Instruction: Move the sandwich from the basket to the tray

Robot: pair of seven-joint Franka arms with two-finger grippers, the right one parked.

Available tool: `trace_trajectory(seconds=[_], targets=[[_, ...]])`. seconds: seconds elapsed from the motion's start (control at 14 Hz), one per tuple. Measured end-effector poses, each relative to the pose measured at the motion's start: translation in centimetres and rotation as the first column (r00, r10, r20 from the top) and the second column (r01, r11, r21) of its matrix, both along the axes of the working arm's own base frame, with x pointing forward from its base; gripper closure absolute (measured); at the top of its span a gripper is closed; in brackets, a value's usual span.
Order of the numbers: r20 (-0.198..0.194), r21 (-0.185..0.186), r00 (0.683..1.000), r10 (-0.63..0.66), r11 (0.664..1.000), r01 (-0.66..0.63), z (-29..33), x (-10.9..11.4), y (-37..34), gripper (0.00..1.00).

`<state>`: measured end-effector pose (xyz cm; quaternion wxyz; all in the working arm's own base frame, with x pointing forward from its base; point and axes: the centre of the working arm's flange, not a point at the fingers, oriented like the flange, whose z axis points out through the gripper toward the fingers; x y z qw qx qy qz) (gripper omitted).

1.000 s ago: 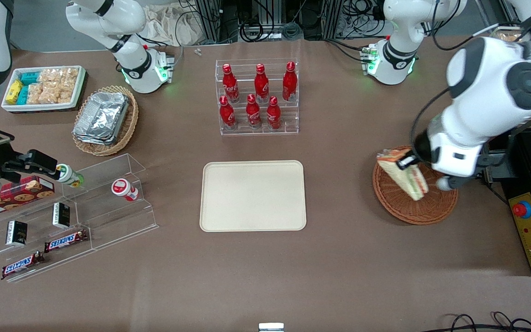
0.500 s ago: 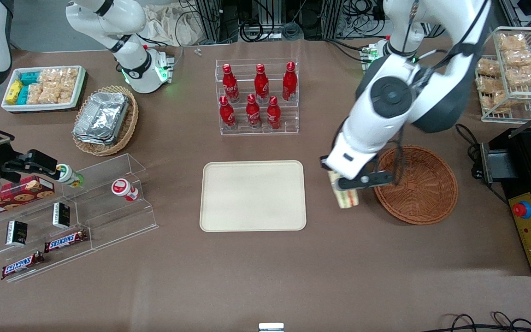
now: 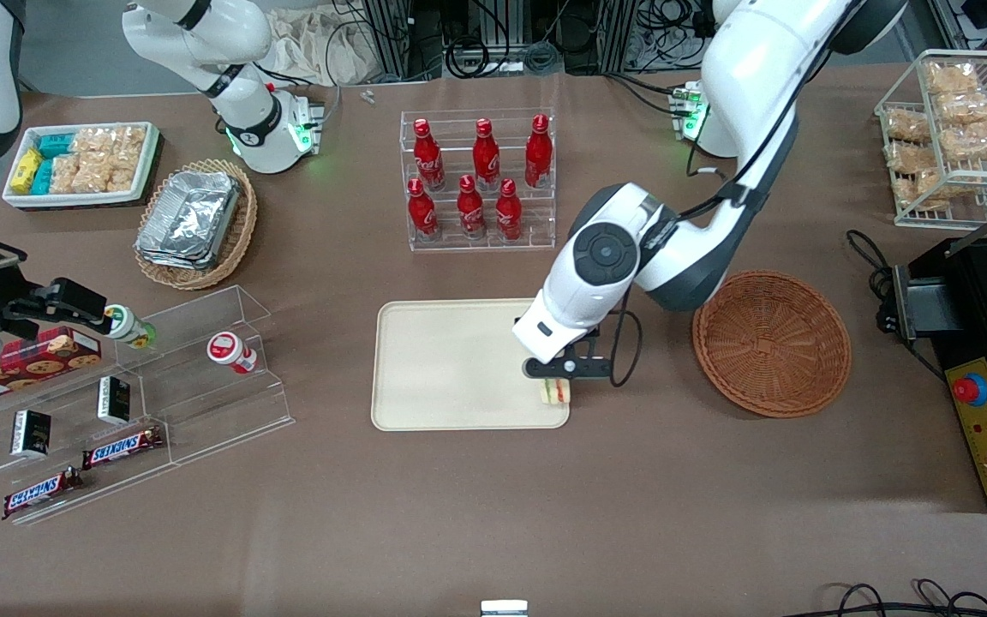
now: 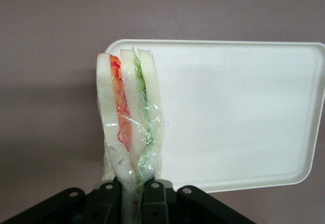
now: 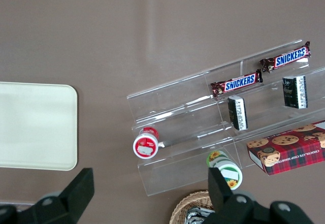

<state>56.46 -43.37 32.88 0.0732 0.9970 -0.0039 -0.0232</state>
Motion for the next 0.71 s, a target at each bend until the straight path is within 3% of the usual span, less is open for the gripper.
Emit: trace_trajectory(seconds=[0.29,0.57,0.71], targets=[[-0.040,0.003,0.997,-0.063,0.998,0.063,-6.4,-0.6,-1.1,0.84],[-0.065,0.012,0.993,-0.100,0.995,0.101,-8.8,-0.7,-0.9,0.84],[-0.065,0.012,0.993,-0.100,0.995,0.101,-8.8,-0.7,-0.9,0.69]])
